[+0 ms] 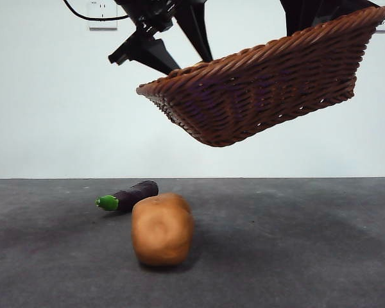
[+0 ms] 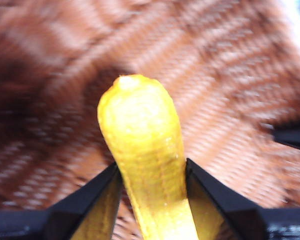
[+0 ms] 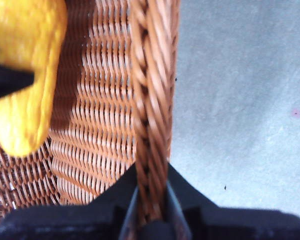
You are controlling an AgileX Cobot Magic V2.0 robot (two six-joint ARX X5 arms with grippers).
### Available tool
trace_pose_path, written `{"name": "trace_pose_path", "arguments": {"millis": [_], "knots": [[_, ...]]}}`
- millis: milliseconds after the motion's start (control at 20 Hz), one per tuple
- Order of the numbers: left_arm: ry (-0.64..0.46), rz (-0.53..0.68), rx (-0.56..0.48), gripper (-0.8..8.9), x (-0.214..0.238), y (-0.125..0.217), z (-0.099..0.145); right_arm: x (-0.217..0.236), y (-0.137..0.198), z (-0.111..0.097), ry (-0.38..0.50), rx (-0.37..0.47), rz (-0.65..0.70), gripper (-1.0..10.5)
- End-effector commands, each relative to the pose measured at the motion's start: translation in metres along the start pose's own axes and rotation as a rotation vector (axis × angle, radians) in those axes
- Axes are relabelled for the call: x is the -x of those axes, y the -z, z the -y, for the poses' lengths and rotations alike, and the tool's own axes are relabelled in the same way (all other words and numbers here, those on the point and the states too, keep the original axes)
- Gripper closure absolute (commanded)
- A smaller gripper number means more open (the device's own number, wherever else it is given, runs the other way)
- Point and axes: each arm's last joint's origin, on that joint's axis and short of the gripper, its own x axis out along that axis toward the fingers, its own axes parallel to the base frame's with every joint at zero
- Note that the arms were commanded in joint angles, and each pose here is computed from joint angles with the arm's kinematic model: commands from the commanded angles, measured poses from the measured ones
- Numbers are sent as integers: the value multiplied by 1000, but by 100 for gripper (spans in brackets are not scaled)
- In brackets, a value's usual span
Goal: Help me put the vegetables on the table into the basket
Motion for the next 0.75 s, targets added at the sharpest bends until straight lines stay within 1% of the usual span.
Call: {"name": "trace_pose_path", "arguments": {"millis": [50,250,400,600,750], "knots": [[-10,-11,-5,390,-6,0,-3,0,-1,-1,-11,-19,1,958],[-9,-12,-13,391,-6,1,-2,0,-1,-1,-9,-18,2,958],[-8,-27,-48,391,-2,3,-1,0,-2,2,34,-18,12,958],[-15,-14,-123,392,30,11,7,3,-4,18,67,-51,16,958],[-56,52,-154,392,65,19,16,6,-5,34,88,-81,10,958]]}}
